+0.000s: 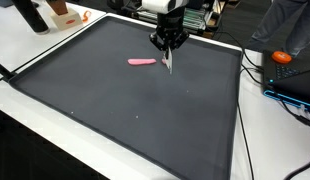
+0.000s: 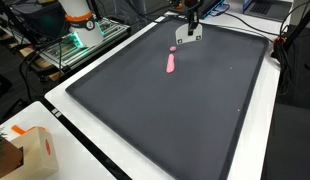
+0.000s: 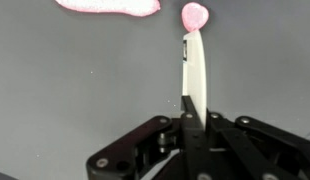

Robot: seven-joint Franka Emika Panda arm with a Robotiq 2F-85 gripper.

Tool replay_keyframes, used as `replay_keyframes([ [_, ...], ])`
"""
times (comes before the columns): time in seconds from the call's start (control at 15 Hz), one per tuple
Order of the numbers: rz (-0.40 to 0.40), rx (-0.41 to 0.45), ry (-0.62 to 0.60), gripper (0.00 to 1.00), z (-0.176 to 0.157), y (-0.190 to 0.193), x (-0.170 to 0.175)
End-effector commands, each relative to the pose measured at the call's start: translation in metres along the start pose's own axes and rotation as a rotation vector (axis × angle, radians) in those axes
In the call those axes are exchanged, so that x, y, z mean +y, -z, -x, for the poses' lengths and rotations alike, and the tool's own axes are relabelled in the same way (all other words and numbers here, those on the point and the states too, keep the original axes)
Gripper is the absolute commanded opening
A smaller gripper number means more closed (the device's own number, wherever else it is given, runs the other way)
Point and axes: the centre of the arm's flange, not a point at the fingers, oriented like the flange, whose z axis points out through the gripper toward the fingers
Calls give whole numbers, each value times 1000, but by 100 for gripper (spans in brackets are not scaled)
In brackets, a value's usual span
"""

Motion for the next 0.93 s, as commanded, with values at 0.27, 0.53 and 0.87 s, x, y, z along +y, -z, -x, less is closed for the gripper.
replay_keyframes([
  [0.27, 61, -16, -128, 1, 5, 58, -38],
  [0.53, 159, -110, -170, 1, -5, 76, -60],
  [0.87, 258, -270, -197, 1, -12, 72, -91],
])
